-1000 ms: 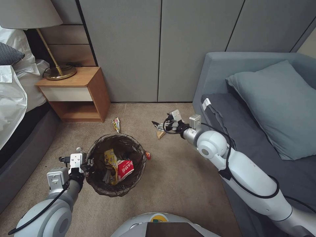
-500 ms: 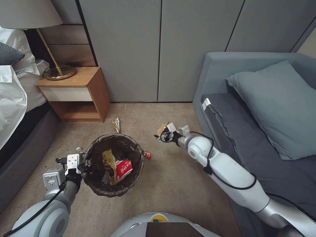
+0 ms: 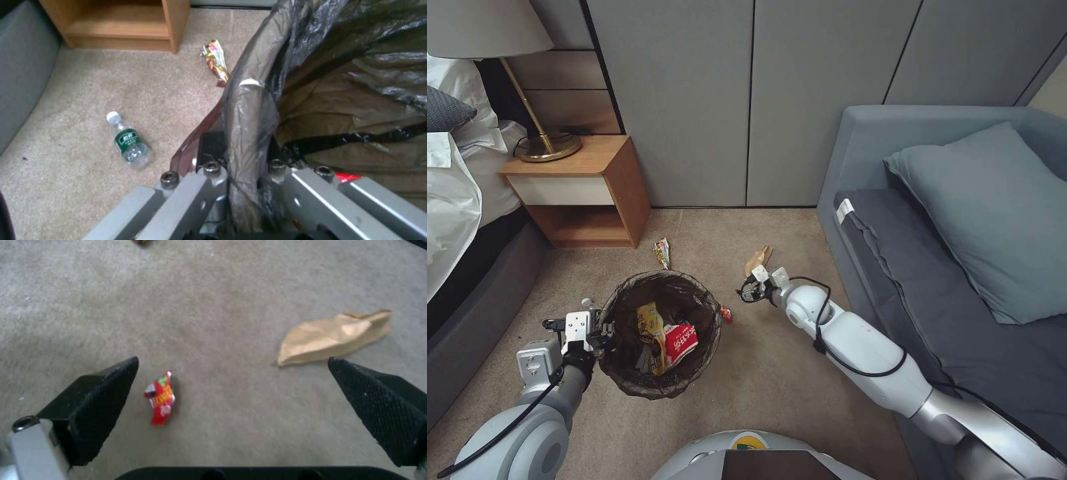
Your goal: Pick up the trash bin, then pick up the garbage from the floor and place it into the trash bin.
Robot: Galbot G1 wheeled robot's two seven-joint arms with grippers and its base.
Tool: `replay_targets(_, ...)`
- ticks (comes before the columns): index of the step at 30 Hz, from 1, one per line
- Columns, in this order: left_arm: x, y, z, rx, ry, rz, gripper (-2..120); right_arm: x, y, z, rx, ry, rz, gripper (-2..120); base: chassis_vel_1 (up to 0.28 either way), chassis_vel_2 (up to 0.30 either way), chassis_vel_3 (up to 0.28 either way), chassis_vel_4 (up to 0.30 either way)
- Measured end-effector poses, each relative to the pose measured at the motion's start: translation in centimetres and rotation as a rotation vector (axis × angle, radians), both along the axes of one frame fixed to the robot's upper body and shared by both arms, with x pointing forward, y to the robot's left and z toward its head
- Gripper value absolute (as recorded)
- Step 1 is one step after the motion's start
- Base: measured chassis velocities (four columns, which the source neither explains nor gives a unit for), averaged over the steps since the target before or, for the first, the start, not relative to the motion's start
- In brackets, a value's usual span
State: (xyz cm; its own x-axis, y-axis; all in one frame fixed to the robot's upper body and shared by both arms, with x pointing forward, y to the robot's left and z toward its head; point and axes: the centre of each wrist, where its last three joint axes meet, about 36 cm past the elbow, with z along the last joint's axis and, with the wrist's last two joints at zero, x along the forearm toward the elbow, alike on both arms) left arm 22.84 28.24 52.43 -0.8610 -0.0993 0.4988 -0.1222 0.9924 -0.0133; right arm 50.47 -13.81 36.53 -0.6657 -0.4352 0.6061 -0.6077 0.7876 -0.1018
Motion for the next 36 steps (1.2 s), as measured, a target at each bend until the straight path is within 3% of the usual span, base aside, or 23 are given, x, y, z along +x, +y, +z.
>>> replay_targets(20,-0.2,0.0,-0.1,-0.001,0.012,0.002,2,0.2,6.1,-2.8,-0.011,0.017,0.061,100,0.000,0.000,0.000,0.000)
replay_targets(36,-0.3,-0.1,-0.2,-0.001,0.019,-0.004,2,-0.2,6.5,-5.0,-0.069,0.027,0.082,100,0.000,0.000,0.000,0.000)
